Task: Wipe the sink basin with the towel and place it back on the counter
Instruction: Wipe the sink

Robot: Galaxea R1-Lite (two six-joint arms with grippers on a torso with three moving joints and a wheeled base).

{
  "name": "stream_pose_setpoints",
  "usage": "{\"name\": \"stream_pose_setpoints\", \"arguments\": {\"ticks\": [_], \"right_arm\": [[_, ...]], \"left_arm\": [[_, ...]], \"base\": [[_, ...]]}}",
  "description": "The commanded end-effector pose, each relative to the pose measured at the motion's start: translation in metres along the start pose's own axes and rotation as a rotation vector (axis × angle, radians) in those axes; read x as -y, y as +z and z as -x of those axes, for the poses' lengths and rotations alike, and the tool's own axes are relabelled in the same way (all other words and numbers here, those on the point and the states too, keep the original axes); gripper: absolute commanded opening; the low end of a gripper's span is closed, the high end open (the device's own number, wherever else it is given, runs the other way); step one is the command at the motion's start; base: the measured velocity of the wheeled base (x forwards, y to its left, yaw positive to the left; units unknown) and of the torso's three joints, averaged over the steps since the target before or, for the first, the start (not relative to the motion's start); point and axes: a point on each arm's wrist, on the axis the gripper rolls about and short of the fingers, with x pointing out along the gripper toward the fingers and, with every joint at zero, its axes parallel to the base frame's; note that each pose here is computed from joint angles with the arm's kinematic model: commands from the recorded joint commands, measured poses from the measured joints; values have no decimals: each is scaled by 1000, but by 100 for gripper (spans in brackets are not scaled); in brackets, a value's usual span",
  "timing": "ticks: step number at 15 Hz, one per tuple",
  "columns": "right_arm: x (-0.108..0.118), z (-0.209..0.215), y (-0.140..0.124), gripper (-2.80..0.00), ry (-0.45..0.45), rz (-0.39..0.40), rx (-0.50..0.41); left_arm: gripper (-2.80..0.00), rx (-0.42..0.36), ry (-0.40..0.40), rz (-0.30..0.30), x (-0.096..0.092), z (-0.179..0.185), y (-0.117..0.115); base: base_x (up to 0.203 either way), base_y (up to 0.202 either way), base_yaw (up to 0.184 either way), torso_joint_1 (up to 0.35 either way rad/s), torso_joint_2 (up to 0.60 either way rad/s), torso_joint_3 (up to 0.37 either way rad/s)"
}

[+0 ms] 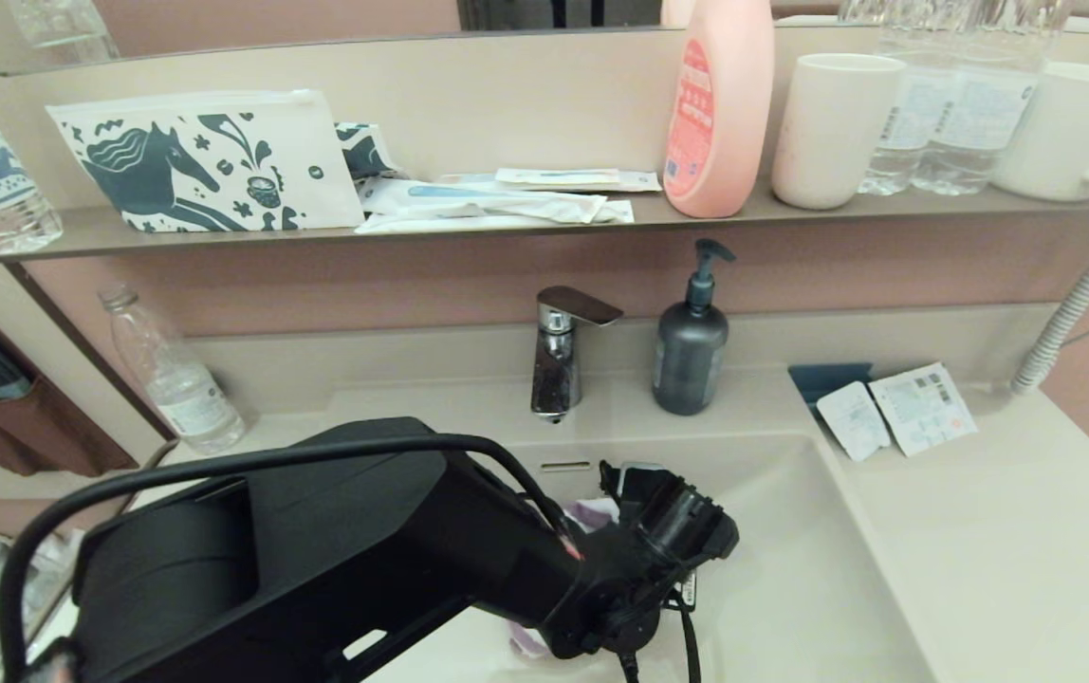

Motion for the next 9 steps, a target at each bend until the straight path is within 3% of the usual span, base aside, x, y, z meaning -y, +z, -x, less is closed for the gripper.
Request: {"name": "stream_pose_setpoints", "arguments": {"ticks": [1,3,6,9], "right_arm": [[0,0,0,-280,1,0,-1],[0,0,0,-280,1,0,-1],[0,0,0,-280,0,0,-1],[0,0,0,-280,1,0,-1]], "left_arm": [[-280,3,-24,23,17,11,3],[-280,-18,-32,22,25,21,-4],[-280,-132,11,-27,32,37,-30],[-280,-198,38,-54,26,57,-47]], "base": [[0,0,0,0,0,0],[0,0,0,0,0,0],[0,0,0,0,0,0],[0,0,0,0,0,0]]}}
